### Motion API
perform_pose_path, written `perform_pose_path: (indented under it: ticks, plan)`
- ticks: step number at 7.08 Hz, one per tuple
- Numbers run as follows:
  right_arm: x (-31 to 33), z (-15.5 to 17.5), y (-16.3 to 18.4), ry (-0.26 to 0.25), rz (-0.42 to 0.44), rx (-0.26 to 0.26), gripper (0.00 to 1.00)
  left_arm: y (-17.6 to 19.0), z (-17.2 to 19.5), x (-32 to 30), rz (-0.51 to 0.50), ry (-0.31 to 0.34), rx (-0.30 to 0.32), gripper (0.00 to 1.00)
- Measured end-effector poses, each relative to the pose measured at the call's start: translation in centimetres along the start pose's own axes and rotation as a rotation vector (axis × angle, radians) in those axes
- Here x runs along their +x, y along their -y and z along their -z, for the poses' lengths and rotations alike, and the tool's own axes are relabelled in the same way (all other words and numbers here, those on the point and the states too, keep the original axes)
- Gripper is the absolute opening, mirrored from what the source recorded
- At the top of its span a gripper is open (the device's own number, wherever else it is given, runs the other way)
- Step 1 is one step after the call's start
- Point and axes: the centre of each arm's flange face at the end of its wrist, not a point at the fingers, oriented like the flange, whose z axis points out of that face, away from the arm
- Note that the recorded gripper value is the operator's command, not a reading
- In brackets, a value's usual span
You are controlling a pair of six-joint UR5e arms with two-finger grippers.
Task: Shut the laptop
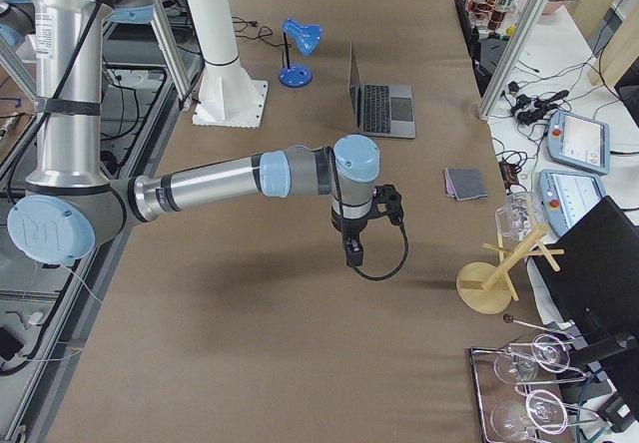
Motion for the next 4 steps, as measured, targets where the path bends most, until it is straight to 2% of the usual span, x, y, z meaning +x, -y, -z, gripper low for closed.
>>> perform_pose_path:
  ticks: [2,4]
  plan:
    - [0.2,-0.3,-0.1,0.003,-0.008,-0.005,1.0,-1.0,-0.2,0.3,0.0,-0.02,-0.004,0.98]
    - [0.2,-0.3,-0.1,0.01,-0.009,-0.006,1.0,-2.5,-0.8,0.5,0.017,-0.07,-0.015,0.98]
